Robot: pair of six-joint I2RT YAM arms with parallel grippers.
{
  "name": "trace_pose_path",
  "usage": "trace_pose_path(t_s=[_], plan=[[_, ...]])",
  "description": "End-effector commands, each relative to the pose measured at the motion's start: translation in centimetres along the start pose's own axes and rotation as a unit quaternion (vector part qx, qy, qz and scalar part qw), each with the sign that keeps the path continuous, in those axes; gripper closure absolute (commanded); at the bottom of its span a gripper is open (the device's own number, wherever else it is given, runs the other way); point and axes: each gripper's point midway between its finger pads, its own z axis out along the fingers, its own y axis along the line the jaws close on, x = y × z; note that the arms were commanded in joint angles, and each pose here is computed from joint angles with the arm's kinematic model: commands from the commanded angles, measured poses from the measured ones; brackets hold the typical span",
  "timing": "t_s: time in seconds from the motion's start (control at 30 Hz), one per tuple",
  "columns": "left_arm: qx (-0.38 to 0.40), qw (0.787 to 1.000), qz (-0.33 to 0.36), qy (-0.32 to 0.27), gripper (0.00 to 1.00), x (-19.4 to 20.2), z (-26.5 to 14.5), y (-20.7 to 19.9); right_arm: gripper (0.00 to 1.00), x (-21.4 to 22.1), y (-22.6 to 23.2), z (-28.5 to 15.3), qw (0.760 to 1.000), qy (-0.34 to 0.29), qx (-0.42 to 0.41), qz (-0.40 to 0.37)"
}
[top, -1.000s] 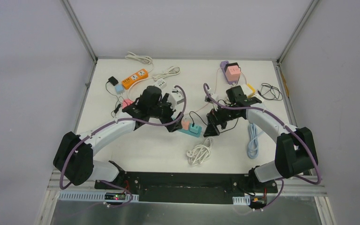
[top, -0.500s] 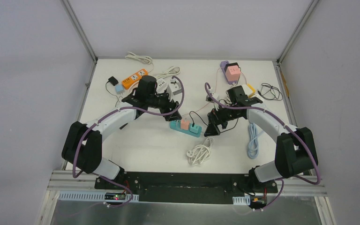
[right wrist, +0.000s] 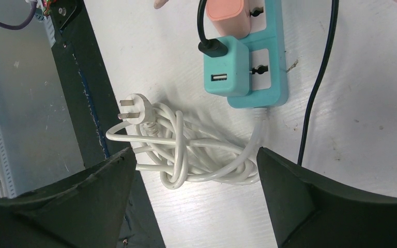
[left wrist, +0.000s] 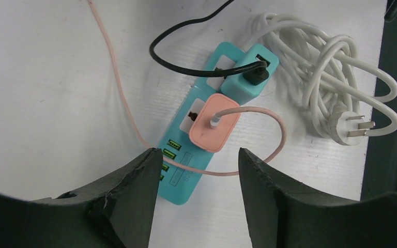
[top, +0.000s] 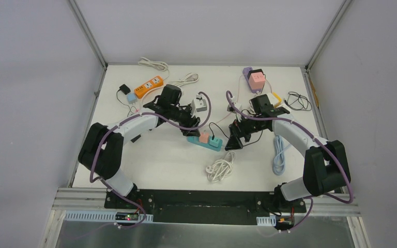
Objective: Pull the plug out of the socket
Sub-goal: Remove the plug from the socket.
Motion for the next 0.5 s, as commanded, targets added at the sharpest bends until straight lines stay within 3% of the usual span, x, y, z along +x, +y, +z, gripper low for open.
trace_pose_path(t_s=[0.0, 0.47], plan=[[0.035, 0.999, 0.036, -0.008, 0.43, -1.1, 1.3, -0.8, 0.1, -0.8, 0.2, -0.1, 1.0, -0.018, -0.009, -0.014], [0.053, 0.997, 0.057, 0.025, 0.47, 0.3, 4.3, -2.5, 0.1, -0.7, 0.1, -0.2, 1.0, -0.017, -0.008, -0.013]])
